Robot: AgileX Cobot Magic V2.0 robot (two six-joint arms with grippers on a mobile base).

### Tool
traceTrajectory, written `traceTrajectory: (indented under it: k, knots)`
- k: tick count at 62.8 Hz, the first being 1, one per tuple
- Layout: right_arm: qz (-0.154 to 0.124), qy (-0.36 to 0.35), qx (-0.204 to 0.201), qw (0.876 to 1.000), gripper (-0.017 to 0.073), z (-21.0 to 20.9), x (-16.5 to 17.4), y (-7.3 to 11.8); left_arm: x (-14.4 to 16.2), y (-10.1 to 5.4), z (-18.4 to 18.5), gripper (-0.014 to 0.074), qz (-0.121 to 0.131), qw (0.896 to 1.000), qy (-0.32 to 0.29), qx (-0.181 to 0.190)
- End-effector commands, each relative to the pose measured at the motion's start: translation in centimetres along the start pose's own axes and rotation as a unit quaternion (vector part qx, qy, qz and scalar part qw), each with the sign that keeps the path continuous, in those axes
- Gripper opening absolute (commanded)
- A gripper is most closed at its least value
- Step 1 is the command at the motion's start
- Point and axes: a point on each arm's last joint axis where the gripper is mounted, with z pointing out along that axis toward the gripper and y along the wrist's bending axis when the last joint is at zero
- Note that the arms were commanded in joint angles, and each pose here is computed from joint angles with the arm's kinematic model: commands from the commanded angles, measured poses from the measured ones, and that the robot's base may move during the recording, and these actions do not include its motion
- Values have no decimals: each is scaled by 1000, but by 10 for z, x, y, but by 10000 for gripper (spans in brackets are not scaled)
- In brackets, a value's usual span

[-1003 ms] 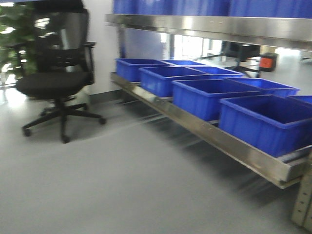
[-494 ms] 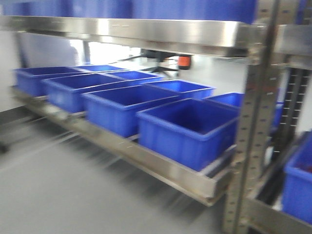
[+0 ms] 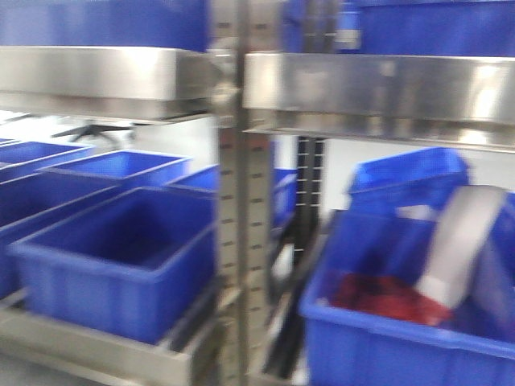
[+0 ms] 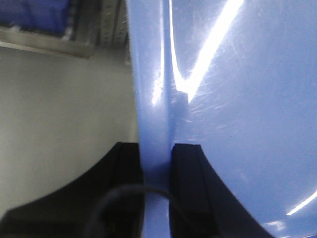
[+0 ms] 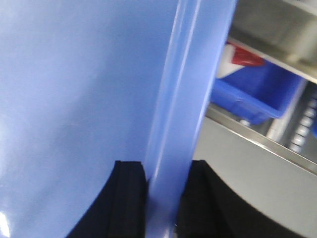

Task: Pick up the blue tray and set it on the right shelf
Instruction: 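Hold the tray while the base drives to the steel shelf with blue bins, then raise the tray with both grippers above the upper shelf level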

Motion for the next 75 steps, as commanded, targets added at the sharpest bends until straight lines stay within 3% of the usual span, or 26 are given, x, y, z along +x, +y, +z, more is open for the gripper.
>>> traceTrajectory:
  k: [1,75]
  knots:
    - [-16,-53,-3,998,57,-14,-8,-1,7,-1,-14,-48,16,1000,22,-1]
    - [-16,-53,-3,998,57,-14,-8,-1,3,-1,-2,-48,15,999,38,-6]
